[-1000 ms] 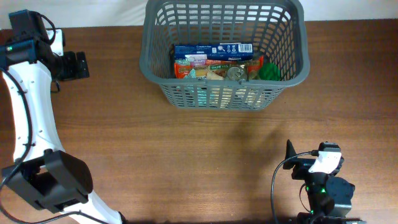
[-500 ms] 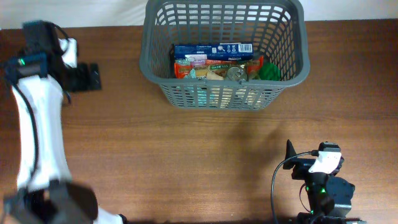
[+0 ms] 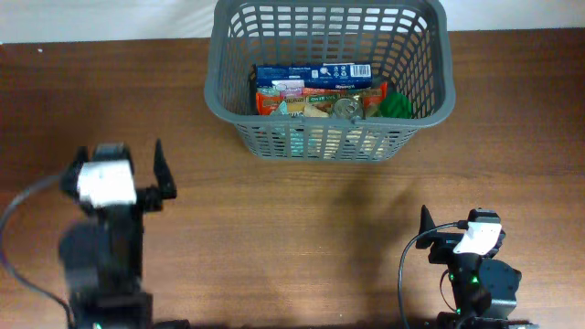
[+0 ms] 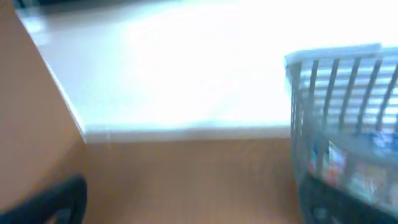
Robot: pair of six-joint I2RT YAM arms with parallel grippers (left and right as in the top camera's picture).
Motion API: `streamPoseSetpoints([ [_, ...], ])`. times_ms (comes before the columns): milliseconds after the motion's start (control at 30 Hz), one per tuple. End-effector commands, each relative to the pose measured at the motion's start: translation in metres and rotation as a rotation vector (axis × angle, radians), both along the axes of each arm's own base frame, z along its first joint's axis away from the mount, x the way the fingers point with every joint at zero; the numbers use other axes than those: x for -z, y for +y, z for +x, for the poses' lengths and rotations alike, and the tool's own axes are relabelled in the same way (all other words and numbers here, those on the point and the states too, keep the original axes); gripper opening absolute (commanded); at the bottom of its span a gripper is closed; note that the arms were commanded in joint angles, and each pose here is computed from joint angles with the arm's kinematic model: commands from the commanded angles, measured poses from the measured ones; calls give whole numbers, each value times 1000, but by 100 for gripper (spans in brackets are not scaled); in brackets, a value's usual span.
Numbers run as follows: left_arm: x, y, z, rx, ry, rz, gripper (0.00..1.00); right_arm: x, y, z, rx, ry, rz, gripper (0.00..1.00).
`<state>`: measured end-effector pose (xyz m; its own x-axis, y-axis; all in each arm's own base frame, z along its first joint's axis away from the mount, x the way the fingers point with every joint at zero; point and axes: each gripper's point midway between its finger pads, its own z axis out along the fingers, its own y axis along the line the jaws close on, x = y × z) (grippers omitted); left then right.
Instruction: Pack container
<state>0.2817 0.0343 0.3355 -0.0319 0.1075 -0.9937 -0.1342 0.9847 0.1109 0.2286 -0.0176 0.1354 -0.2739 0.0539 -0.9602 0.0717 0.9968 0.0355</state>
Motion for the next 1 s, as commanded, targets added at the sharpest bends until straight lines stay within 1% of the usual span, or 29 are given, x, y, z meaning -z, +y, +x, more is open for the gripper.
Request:
streamPoseSetpoints([
  [0, -5, -3, -25, 3, -188, 9, 99, 1, 1, 0, -6, -5, -7, 99],
  [67, -5, -4, -36, 4, -277, 18, 99, 1, 1, 0, -6, -5, -7, 99],
  [167, 12, -5, -45, 4, -324, 22, 99, 1, 1, 0, -6, -5, -7, 99],
  [400, 64, -5, -46, 4, -290, 19, 99, 1, 1, 0, -6, -5, -7, 99],
  [633, 100, -5, -43, 4, -257, 16, 99, 1, 1, 0, -6, -5, -7, 99],
  [800, 130, -6, -39, 9, -141, 4, 99, 1, 1, 0, -6, -5, -7, 99],
  [967, 167, -10, -36, 23, 12, -9, 99, 1, 1, 0, -6, -5, -7, 99],
])
